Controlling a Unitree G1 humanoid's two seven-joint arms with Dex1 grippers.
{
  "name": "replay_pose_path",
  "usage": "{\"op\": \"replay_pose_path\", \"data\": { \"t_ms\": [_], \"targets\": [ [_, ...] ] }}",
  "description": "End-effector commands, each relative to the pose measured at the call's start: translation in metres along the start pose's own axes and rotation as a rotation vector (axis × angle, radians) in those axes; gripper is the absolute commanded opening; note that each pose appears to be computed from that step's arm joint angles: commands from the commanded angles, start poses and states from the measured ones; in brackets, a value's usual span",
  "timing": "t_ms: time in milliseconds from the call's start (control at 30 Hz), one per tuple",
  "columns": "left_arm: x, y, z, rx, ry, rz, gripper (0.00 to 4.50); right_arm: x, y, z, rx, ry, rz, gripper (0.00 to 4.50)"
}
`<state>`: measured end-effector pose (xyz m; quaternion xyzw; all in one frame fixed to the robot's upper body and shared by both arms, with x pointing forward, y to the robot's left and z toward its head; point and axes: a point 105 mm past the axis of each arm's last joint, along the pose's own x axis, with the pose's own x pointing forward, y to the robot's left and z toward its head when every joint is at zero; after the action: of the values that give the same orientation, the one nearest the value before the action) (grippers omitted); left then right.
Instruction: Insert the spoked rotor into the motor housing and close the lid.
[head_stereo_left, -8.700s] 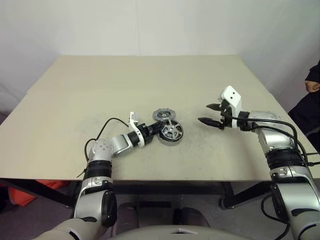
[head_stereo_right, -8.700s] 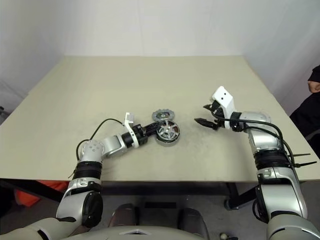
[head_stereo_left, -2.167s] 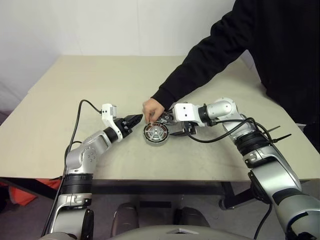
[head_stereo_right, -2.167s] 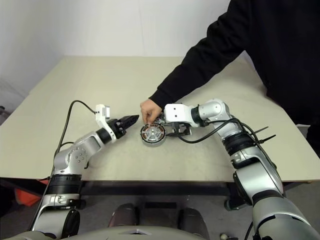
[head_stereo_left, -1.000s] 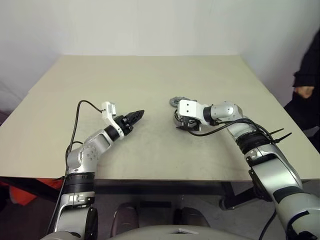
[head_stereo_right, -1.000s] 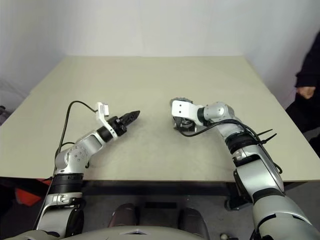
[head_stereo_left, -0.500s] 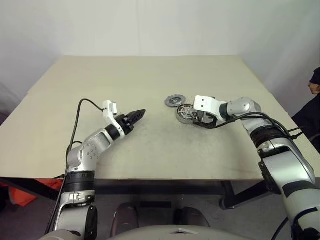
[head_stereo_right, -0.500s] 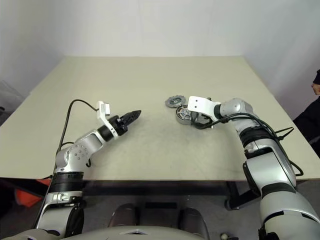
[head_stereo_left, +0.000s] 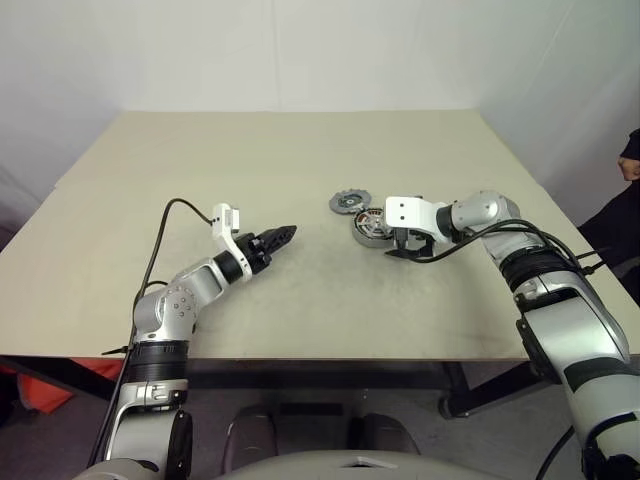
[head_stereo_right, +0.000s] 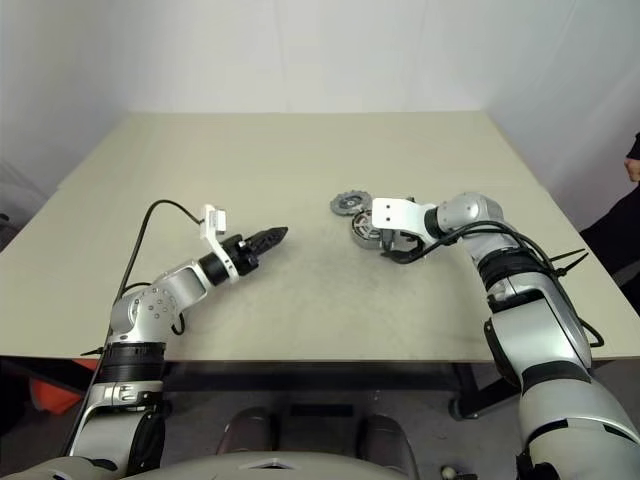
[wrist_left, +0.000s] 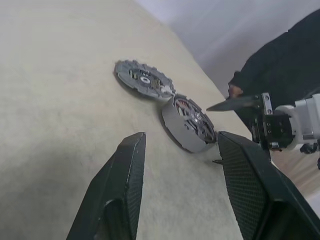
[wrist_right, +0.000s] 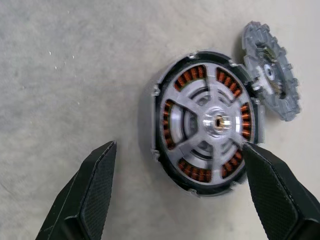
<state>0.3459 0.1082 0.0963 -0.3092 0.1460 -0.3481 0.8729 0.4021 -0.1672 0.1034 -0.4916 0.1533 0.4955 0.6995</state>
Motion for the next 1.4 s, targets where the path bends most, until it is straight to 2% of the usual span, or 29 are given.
{"op": "replay_pose_path", "data": {
  "t_ms": [33, 200, 867, 1233, 1333, 1400],
  "targets": [
    [0.003, -0.01, 0.005, 0.05, 0.033, -0.018, 2.41, -0.001, -0.013, 0.012, -0.064, 0.005, -0.008, 4.48],
    [0.003, -0.006, -0.002, 0.055, 0.077, 0.016, 2.41, 0.005, -0.014, 0.012, -0.063, 0.028, 0.017, 4.48],
    [0.002, -0.006, -0.001, 0.071, 0.067, 0.023, 2.41, -0.003, -0.029, 0.001, -0.032, 0.12, -0.032, 4.48],
    [0.001, -0.004, 0.0, 0.072, 0.06, 0.032, 2.41, 0.002, -0.014, -0.007, -0.026, 0.137, 0.043, 4.48],
    [0.001, -0.004, 0.0, 0.072, 0.059, 0.033, 2.41, 0.005, -0.009, -0.008, -0.02, 0.139, 0.061, 3.91],
    [0.001, -0.004, 0.0, 0.072, 0.058, 0.035, 2.41, 0.006, -0.007, -0.008, -0.019, 0.138, 0.069, 3.18]
  ]
}}
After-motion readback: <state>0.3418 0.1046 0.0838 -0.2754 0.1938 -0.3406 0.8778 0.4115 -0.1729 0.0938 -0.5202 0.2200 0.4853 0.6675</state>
